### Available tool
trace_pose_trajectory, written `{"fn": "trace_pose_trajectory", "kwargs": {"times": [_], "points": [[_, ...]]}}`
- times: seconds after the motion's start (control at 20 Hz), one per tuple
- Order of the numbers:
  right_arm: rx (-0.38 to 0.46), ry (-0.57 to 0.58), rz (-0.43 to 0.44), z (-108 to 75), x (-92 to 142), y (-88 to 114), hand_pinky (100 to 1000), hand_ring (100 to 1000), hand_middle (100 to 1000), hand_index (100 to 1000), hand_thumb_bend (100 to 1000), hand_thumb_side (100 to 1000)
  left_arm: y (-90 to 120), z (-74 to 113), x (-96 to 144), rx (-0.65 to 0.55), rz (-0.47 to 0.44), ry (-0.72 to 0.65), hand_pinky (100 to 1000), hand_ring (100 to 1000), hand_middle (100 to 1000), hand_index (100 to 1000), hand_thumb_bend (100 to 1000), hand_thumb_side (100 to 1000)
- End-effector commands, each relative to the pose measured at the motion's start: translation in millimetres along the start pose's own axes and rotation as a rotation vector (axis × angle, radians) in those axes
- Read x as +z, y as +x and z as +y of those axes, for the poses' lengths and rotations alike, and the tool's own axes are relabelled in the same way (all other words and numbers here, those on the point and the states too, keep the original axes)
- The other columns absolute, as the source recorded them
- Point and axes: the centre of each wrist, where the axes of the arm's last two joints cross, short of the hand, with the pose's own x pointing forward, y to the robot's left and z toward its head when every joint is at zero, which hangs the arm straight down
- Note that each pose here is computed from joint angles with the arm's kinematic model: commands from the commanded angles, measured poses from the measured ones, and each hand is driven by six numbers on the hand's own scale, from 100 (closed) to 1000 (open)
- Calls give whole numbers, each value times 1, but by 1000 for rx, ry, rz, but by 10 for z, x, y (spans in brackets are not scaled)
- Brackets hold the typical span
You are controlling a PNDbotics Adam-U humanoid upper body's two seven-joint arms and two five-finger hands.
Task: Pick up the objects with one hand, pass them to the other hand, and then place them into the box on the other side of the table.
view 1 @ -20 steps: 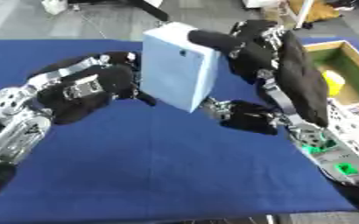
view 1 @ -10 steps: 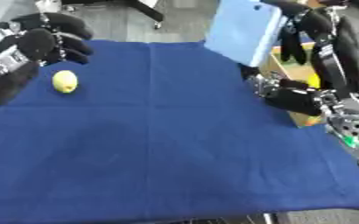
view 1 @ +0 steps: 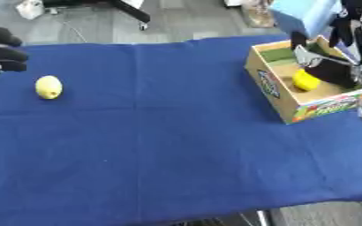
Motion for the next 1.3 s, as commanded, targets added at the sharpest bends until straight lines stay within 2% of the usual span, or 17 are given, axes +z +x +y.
{"fn": "trace_pose_trajectory", "kwargs": {"times": [0.05,0.15,0.35,0.5,0.55,0.65,0.7,0.85,1.1,1.3], "points": [[57,69,121,-10,-116,-416,659,364,171,473,100,285,52,50,29,-23,-47,56,738,682,662,733,516,574],[66,121,184,41,-149,-631,669,373,180,478,100,298,24,57,59,-25,-55,80,737,681,660,730,512,573],[101,141,305,109,-184,-1001,695,404,221,517,100,332,-25,61,108,-25,-62,114,738,682,656,727,504,576],[143,173,373,125,-182,-1239,729,459,301,613,100,392,-59,57,138,-20,-60,134,737,680,651,723,505,575],[157,184,391,124,-180,-1306,729,459,301,613,100,392,-70,53,147,-17,-58,141,737,680,651,723,505,575],[199,204,425,104,-166,-1436,757,512,382,758,100,435,-93,45,166,-10,-52,152,737,679,649,722,503,576],[224,214,443,88,-156,-1497,765,531,415,793,164,524,-102,43,174,-9,-48,156,737,679,648,721,503,577],[298,238,481,20,-121,-1633,776,568,460,869,368,604,-121,41,194,-11,-41,165,737,679,646,720,503,576],[395,219,496,-99,-68,-1725,789,598,493,911,489,589,-145,45,226,-19,-27,181,737,680,645,719,504,576],[431,180,468,-203,-61,-1699,798,604,499,918,524,577,-157,47,241,-24,-19,187,737,681,644,719,506,576]]}}
